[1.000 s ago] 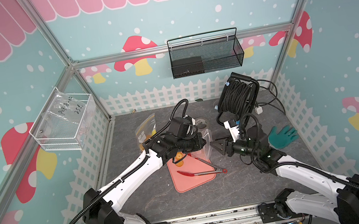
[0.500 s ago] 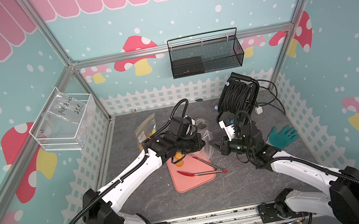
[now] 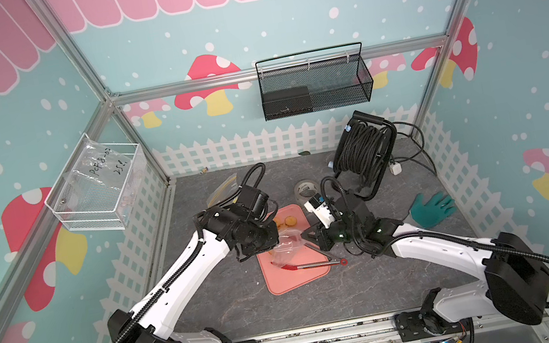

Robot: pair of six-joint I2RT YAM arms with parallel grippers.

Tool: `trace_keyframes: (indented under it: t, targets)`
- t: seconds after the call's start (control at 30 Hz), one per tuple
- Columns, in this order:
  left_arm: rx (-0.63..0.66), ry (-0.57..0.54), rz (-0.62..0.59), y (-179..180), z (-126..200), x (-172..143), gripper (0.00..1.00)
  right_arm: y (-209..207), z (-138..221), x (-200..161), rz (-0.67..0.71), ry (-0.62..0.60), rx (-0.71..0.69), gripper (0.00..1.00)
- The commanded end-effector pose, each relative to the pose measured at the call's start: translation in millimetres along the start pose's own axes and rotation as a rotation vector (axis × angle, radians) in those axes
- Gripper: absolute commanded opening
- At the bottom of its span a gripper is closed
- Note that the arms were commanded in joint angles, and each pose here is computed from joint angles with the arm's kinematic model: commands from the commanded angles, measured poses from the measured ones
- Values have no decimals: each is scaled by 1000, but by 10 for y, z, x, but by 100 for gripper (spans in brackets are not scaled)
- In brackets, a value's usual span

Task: Put the cookies into a resealable bag to prevent moisture
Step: Pick up the ziploc bag from the center of the board, then pick up the clamp from the tray.

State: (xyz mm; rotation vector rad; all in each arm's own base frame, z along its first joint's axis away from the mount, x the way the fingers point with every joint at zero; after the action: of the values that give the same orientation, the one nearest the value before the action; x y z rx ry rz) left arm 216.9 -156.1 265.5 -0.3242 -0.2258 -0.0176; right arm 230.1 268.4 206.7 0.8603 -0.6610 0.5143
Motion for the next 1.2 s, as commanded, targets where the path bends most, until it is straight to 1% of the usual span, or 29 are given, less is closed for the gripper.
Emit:
trace_keyframes:
  t: [0.0, 0.1, 0.13, 0.17, 0.2, 0.23, 0.3, 0.33, 0.43, 0.53, 0.63, 0.73, 0.77, 0.8, 0.83, 0.9, 0.97, 1.07, 1.17]
  targets:
    - [68, 95, 48, 312, 36, -214, 0, 96, 17, 141, 162, -55, 23, 33]
    - [71, 113, 64, 429, 77, -283, 0, 120, 163, 166, 309, -101, -11, 51]
    - [59, 117, 77, 474, 78, -308, 0, 121, 212, 122, 368, -104, -19, 60]
    - [53, 119, 83, 516, 74, -327, 0, 91, 241, 45, 421, -90, -32, 71]
    - [57, 124, 109, 613, 57, -337, 0, 35, 257, -66, 466, -61, -51, 79]
    - [51, 125, 119, 679, 33, -352, 0, -18, 262, -167, 514, -32, -68, 83]
    - [27, 112, 124, 770, -32, -351, 0, -103, 241, -353, 568, 16, -71, 91]
    - [30, 113, 129, 824, -78, -342, 0, -146, 209, -438, 587, 41, -70, 99]
    - [25, 154, 140, 922, -205, -317, 0, -262, 98, -593, 634, 97, -86, 100]
    - [22, 140, 150, 1003, -270, -253, 0, -345, -12, -636, 717, 90, -126, 100]
    - [-29, 145, 176, 1039, -336, -187, 0, -375, -163, -683, 790, 97, -103, 100]
    - [-42, 152, 169, 1031, -367, -124, 0, -425, -325, -728, 809, 151, -82, 100]
    - [-47, 155, 170, 1029, -371, -110, 0, -432, -352, -732, 814, 150, -78, 100]
    - [-53, 153, 169, 1023, -371, -93, 0, -431, -381, -737, 811, 156, -64, 100]
    - [-55, 153, 167, 1019, -374, -89, 0, -446, -428, -759, 798, 186, -50, 100]
    - [-52, 154, 164, 1028, -382, -81, 0, -529, -504, -792, 732, 242, -89, 100]
    - [-54, 159, 164, 1030, -392, -85, 0, -572, -524, -815, 682, 242, -117, 100]
    - [-58, 167, 164, 1032, -414, -91, 0, -570, -514, -794, 635, 196, -130, 99]
    - [-64, 178, 161, 1031, -438, -87, 0, -632, -527, -870, 605, 220, -145, 100]
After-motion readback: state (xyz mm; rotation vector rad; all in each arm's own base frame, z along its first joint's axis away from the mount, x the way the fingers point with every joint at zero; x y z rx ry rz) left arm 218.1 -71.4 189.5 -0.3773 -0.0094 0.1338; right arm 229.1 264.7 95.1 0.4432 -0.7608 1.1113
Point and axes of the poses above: each gripper's point midway between its finger pads, its own z axis back along the fingers, its own y axis along the line the jaws close on, x = y × z, the point moved 7 cm from there along z, back along the fingers, and after that the axes turned 7 degrees about -z, right-handed, at the moved point
